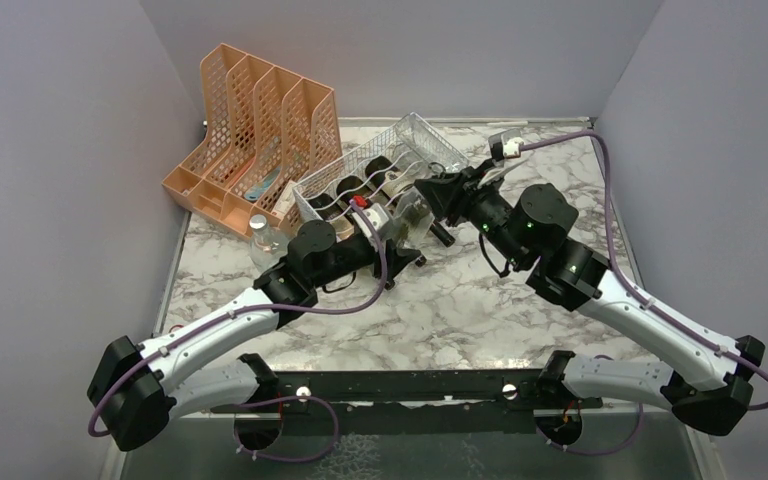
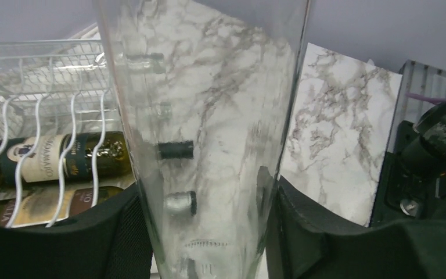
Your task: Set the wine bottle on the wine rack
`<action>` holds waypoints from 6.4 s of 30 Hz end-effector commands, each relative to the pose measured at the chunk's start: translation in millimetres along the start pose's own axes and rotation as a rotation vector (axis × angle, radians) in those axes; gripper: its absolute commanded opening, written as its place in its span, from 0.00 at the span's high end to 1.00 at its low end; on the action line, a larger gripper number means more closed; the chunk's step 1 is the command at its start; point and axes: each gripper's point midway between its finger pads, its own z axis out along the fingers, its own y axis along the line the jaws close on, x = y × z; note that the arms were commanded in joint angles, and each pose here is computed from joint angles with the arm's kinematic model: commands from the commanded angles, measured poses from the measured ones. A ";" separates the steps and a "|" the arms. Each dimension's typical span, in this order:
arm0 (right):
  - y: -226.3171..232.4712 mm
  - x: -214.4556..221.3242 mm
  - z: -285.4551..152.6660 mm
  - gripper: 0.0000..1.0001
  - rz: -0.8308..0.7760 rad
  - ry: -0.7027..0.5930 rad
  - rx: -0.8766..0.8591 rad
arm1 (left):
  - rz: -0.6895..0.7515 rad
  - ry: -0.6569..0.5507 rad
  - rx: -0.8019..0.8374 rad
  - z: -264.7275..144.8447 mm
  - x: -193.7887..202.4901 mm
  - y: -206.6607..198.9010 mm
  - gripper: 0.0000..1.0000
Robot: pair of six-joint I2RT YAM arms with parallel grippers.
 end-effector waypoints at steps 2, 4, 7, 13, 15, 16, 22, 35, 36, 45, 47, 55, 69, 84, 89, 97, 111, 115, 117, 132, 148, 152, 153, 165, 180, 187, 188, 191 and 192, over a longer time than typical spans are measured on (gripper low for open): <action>4.8 -18.2 -15.7 0.99 0.042 -0.049 -0.026 | 0.098 -0.096 0.009 3.8 -34.8 2.6 0.69; 3.6 -15.6 -18.3 0.97 0.037 -0.036 -0.023 | 0.109 -0.094 -0.042 5.0 -35.4 12.2 0.98; 1.1 -8.1 -23.0 0.77 0.022 0.010 -0.017 | 0.141 -0.094 -0.125 6.7 -39.8 28.6 1.00; -5.1 3.4 -41.8 0.29 -0.011 0.092 -0.011 | 0.408 -0.116 -0.093 7.3 -53.2 30.2 1.00; -9.2 4.7 -49.7 0.26 -0.022 0.112 0.001 | 0.562 -0.118 -0.062 7.4 -53.8 28.6 1.00; -10.6 3.8 -53.6 0.25 -0.026 0.118 0.005 | 0.642 -0.116 -0.057 7.8 -53.8 29.7 1.00; -12.0 -1.1 -69.6 0.25 -0.059 0.151 -0.006 | 1.094 -0.072 -0.072 9.1 -54.6 44.1 1.00; -40.9 55.2 -55.1 0.23 -0.163 0.379 0.146 | 1.631 0.153 -0.062 6.5 -48.2 69.4 1.00; -42.5 62.4 -52.4 0.23 -0.173 0.407 0.155 | 1.634 0.150 -0.056 5.9 -47.5 68.2 1.00; -16.8 106.5 -47.1 0.22 -0.165 0.535 -0.029 | 1.665 0.157 -0.014 -6.8 -31.5 61.7 1.00; -17.6 118.3 -47.9 0.22 -0.162 0.568 -0.044 | 1.664 0.150 -0.007 -8.5 -29.4 59.6 1.00; -6.1 147.9 -39.7 0.27 -0.150 0.643 -0.150 | 1.664 0.133 0.016 -10.7 -25.0 54.5 1.00; 9.0 156.0 -16.2 0.30 -0.132 0.605 -0.243 | 1.689 0.130 0.019 -12.3 -33.2 52.8 1.00; 14.3 174.5 -15.7 0.27 -0.131 0.673 -0.307 | 1.671 0.107 0.018 -14.4 -39.1 49.4 1.00; 13.6 179.4 -14.2 0.23 -0.132 0.684 -0.313 | 1.666 0.097 0.015 -15.9 -40.7 48.2 1.00; 3.1 169.1 -6.3 0.66 -0.149 0.633 -0.251 | 1.637 0.084 0.016 -16.5 -42.2 46.0 1.00; -55.2 109.5 19.3 0.99 -0.221 0.465 0.008 | 1.425 0.049 -0.065 -32.6 -36.1 47.8 0.01; -74.7 102.2 34.2 0.99 -0.226 0.452 0.057 | 1.261 -0.017 -0.144 -43.8 -53.2 47.3 0.01; -87.5 100.7 42.8 0.99 -0.216 0.453 0.074 | 1.135 -0.071 -0.193 -51.1 -67.9 46.7 0.01; -143.4 149.5 120.4 0.99 -0.226 0.582 0.070 | 0.013 -0.223 -0.615 -89.1 -127.6 84.9 0.01; -162.7 180.3 161.6 0.95 -0.284 0.644 0.065 | -0.067 -0.144 -0.735 -102.3 -113.9 98.7 0.01; -165.0 184.7 162.6 0.92 -0.286 0.656 0.070 | -0.068 -0.131 -0.733 -101.6 -110.3 98.7 0.01; -165.7 186.5 162.4 0.91 -0.287 0.661 0.070 | -0.067 -0.127 -0.732 -101.0 -109.1 98.6 0.01; -180.6 201.5 160.6 0.74 -0.317 0.714 0.118 | -0.060 -0.114 -0.731 -98.1 -107.6 99.2 0.01; -179.2 169.7 157.3 0.19 -0.354 0.657 0.151 | -0.023 -0.109 -0.767 -106.1 -123.1 103.7 0.01; -164.4 135.6 147.3 0.13 -0.340 0.568 0.136 | 0.016 -0.134 -0.809 -119.6 -149.0 107.4 0.01; -159.4 130.8 145.5 0.13 -0.330 0.555 0.120 | 0.021 -0.140 -0.813 -121.3 -153.7 107.3 0.01; -132.7 125.9 139.5 0.13 -0.266 0.536 0.010 | 0.030 -0.167 -0.811 -126.5 -169.4 105.8 0.01; -120.2 125.4 136.9 0.13 -0.240 0.532 -0.042 | 0.031 -0.180 -0.805 -128.2 -175.3 104.4 0.01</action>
